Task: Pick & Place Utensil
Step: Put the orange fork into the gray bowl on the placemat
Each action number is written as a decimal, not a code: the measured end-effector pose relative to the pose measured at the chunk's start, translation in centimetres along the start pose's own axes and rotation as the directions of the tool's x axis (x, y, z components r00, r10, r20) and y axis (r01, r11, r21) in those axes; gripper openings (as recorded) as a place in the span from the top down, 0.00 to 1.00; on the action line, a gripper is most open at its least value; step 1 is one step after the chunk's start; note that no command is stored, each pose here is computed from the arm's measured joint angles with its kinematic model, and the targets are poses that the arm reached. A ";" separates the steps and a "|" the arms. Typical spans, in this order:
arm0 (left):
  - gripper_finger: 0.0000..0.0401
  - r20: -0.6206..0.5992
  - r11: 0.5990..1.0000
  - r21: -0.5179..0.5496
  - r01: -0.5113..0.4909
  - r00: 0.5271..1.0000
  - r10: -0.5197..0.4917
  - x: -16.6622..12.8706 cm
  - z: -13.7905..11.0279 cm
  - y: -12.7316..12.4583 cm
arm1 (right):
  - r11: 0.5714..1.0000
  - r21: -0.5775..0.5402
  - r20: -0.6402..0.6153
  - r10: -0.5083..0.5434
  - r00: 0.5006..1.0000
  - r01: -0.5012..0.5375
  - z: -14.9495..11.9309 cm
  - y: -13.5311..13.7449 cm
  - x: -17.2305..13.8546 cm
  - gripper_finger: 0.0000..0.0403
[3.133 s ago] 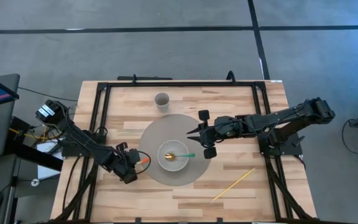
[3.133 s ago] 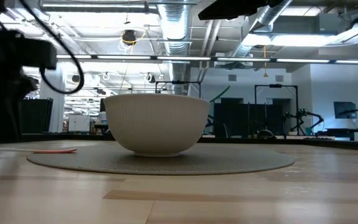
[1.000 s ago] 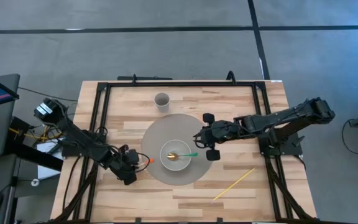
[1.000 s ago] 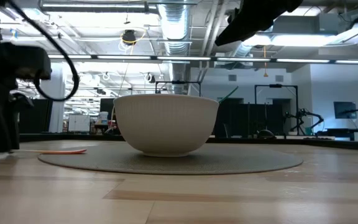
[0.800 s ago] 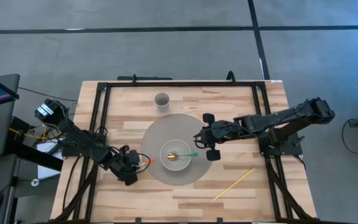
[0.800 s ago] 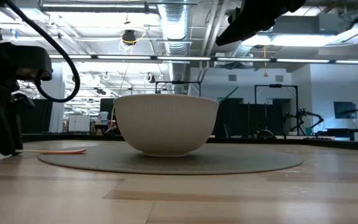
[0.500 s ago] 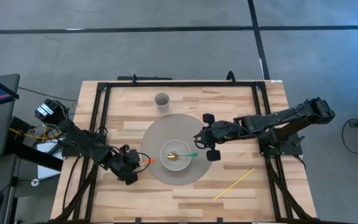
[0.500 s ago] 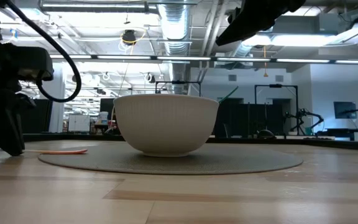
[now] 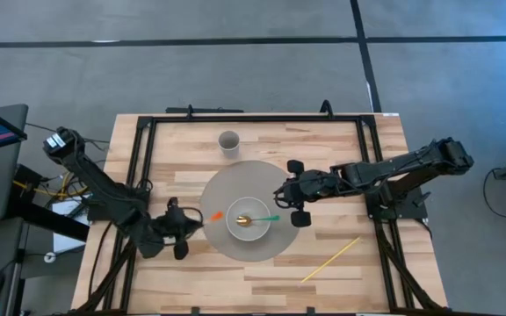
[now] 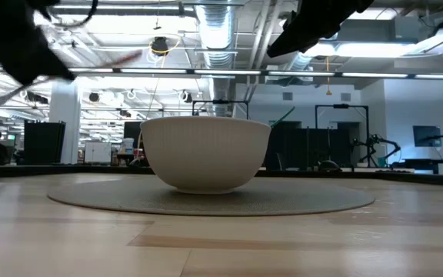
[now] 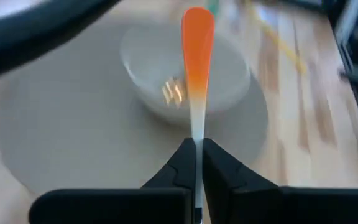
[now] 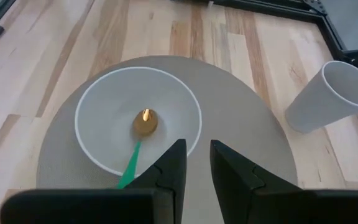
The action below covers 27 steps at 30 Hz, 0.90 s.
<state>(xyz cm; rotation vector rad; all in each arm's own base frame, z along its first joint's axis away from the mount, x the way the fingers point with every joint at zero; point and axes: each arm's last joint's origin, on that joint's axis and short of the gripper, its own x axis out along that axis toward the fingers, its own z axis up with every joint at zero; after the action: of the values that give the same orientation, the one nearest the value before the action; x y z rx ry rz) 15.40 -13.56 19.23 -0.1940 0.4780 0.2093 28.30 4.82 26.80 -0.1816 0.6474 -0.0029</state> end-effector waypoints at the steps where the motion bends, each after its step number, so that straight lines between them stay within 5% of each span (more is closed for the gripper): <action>1: 0.98 0.071 1.000 0.007 -0.027 0.997 0.027 -0.2 0.5 -0.1 | 1.000 0.001 0.000 0.000 1.000 0.000 0.0 0.0 0.0 0.84; 5: 0.98 0.350 0.982 -0.011 -0.187 0.920 0.179 -0.6 3.0 -0.9 | 1.000 0.001 0.000 0.000 1.000 0.000 0.0 0.0 0.0 0.84; 9: 0.98 0.452 0.965 -0.096 -0.245 0.853 0.261 0.2 5.7 -0.8 | 1.000 0.010 0.001 0.000 1.000 0.000 0.0 0.0 0.0 0.84; 16: 0.98 0.463 0.990 -0.099 -0.096 0.877 0.131 5.7 7.1 0.5 | 0.999 0.050 -0.064 0.001 0.998 0.002 -0.6 0.0 0.0 0.84; 27: 0.97 0.478 0.993 -0.113 -0.043 0.873 0.093 13.5 5.8 2.3 | 0.997 0.075 -0.125 -0.001 0.992 0.011 -1.2 -0.2 0.0 0.84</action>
<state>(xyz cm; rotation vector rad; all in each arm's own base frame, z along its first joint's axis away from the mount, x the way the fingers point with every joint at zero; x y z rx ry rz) 29.07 -7.94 17.61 -0.2137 -0.0271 0.3407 27.55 4.42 25.90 -0.1112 0.7702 -0.0447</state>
